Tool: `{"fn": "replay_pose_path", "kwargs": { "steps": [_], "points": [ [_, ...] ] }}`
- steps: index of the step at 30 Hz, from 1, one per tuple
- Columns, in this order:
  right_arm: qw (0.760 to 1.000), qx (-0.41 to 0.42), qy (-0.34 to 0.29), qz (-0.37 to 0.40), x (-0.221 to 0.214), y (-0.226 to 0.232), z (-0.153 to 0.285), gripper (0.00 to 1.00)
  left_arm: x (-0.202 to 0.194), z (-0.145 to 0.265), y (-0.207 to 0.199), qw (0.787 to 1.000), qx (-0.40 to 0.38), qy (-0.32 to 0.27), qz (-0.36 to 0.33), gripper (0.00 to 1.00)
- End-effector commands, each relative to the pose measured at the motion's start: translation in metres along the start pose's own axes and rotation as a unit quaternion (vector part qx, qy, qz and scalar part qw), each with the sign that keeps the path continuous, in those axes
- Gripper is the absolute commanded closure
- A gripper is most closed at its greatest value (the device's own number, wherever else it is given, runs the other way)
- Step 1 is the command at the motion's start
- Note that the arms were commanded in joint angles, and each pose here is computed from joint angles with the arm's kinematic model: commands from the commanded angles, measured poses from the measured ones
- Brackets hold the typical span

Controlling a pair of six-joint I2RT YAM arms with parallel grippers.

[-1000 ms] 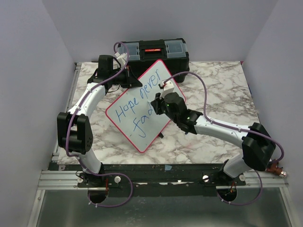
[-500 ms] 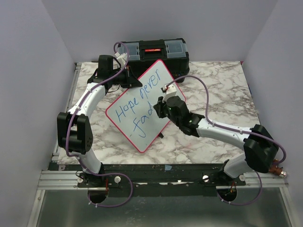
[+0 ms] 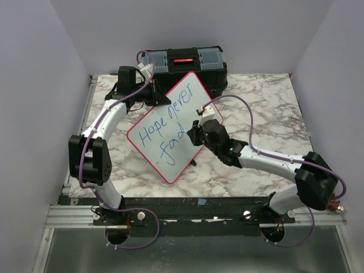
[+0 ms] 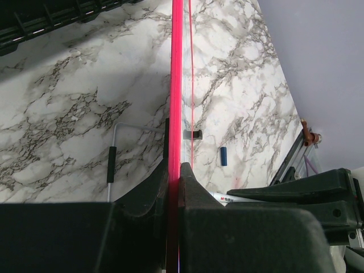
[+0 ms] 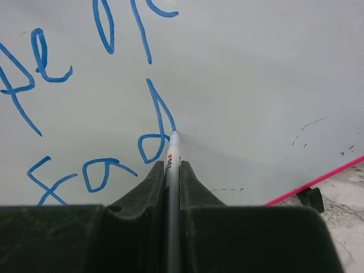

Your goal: Write a sentence on the whiteboard

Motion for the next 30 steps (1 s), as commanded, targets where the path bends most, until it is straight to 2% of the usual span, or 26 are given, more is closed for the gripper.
{"fn": "replay_pose_path", "kwargs": {
  "steps": [1, 7, 14, 22, 30],
  "points": [
    [0.999, 0.007, 0.033, -0.004, -0.024, -0.002, 0.005, 0.99, 0.007, -0.002, -0.004, 0.999, -0.001, -0.012, -0.049, 1.00],
    [0.999, -0.027, 0.035, 0.002, -0.028, -0.016, 0.009, 0.99, 0.007, -0.001, -0.004, 0.999, 0.000, -0.012, -0.048, 1.00],
    [0.998, -0.063, -0.005, 0.019, 0.004, -0.026, 0.016, 0.99, 0.006, -0.002, -0.005, 0.999, -0.001, -0.011, -0.048, 1.00],
    [0.997, -0.065, -0.030, 0.008, 0.033, -0.030, 0.011, 0.99, 0.005, -0.001, -0.005, 0.999, 0.000, -0.011, -0.049, 1.00],
    [0.998, -0.048, -0.029, -0.007, 0.035, -0.031, 0.003, 0.99, 0.006, 0.000, -0.007, 0.999, -0.001, -0.012, -0.051, 1.00]
  ]
}}
Point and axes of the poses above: each gripper's point midway between its finger pads, its own z axis back along the fingers, its own y axis along the line the jaws close on, x = y × z, the point moved 2 cm from there along z, back along the fingers, and after that the axes turned 3 degrees about z, right-handed, at the moved point
